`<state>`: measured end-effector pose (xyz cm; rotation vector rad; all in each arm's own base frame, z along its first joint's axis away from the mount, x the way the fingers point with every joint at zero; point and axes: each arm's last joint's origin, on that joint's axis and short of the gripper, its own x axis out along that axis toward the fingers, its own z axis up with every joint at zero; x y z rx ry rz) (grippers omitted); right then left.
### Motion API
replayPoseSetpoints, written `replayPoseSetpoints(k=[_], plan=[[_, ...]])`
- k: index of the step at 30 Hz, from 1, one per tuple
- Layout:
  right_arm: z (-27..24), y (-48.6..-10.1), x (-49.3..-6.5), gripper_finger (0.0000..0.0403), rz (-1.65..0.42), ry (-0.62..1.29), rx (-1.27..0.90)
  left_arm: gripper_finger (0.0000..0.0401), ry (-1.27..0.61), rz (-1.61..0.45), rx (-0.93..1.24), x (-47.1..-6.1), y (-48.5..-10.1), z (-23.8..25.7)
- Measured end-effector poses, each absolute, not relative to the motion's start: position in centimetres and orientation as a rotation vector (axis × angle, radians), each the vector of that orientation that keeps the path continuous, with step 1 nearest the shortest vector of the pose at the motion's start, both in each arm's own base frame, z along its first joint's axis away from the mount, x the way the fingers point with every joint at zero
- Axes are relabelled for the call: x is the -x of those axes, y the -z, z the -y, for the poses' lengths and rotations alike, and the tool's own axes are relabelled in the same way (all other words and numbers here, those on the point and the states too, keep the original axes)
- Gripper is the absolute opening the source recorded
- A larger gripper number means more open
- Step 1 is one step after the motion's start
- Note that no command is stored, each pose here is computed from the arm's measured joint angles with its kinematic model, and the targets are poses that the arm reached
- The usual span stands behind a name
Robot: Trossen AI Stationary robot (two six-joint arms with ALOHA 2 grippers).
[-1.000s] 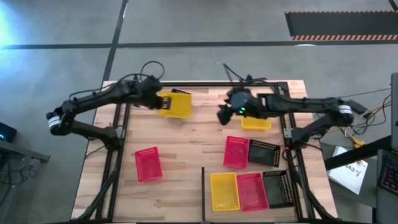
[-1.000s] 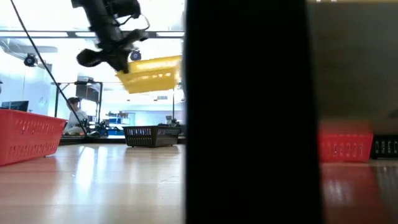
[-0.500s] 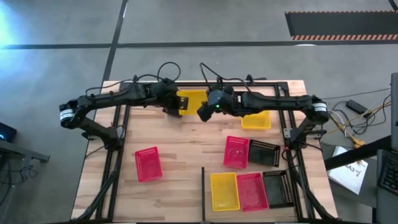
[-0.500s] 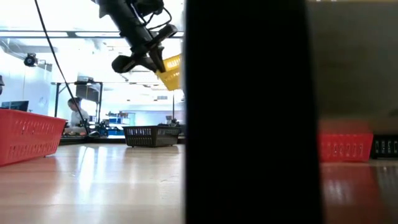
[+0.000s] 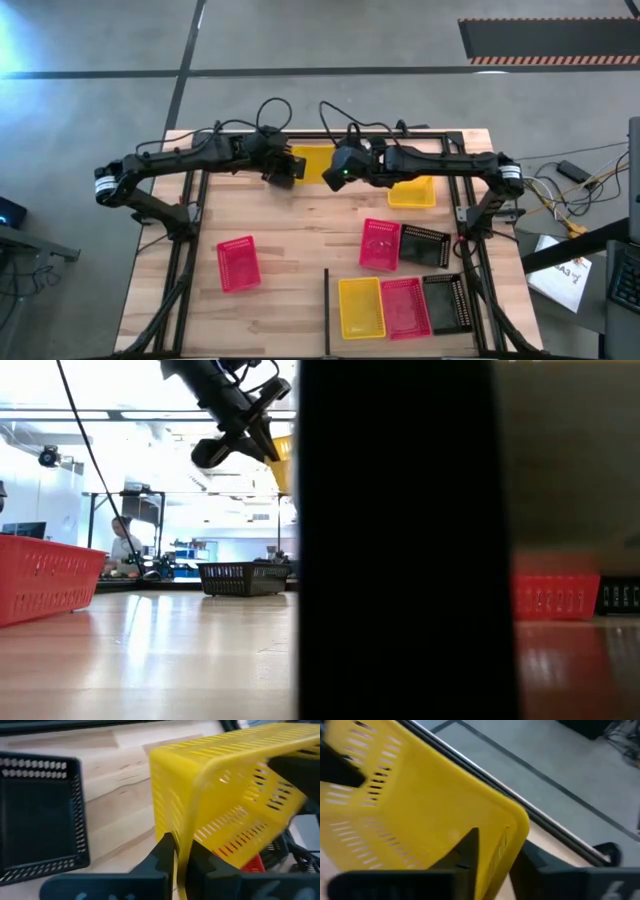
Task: Stack baskets on shelf by color
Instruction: Stack the left yellow bin on top of the yellow bin on the shelf
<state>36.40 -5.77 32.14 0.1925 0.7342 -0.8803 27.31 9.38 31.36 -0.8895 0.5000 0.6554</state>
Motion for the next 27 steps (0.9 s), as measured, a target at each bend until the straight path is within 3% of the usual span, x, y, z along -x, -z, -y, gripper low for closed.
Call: replayPoseSetpoints(k=[3,7,19,22,27], plan=[[6.2,-32.1,-36.1,0.0018,-0.761,0.896,-0.177,0.0001,-0.6,-0.485,0.852,-27.6,-31.7,-9.2],[7.1,-32.1,-35.6,0.0014,-0.786,0.906,-0.186,0.0018,-0.545,-0.477,0.818,-28.1,-31.8,-8.7],[10.9,-31.6,-34.3,0.0009,-0.844,1.003,-0.235,0.0229,-0.373,-0.28,0.817,-29.4,-34.1,-7.9],[11.4,-31.2,-33.7,0.0008,-0.918,1.022,-0.215,0.0253,-0.354,-0.266,0.783,-29.5,-34.7,-7.9],[11.6,-30.5,-32.5,0.0007,-1.059,1.021,-0.158,0.0258,-0.296,-0.239,0.722,-28.7,-36.1,-7.4]])
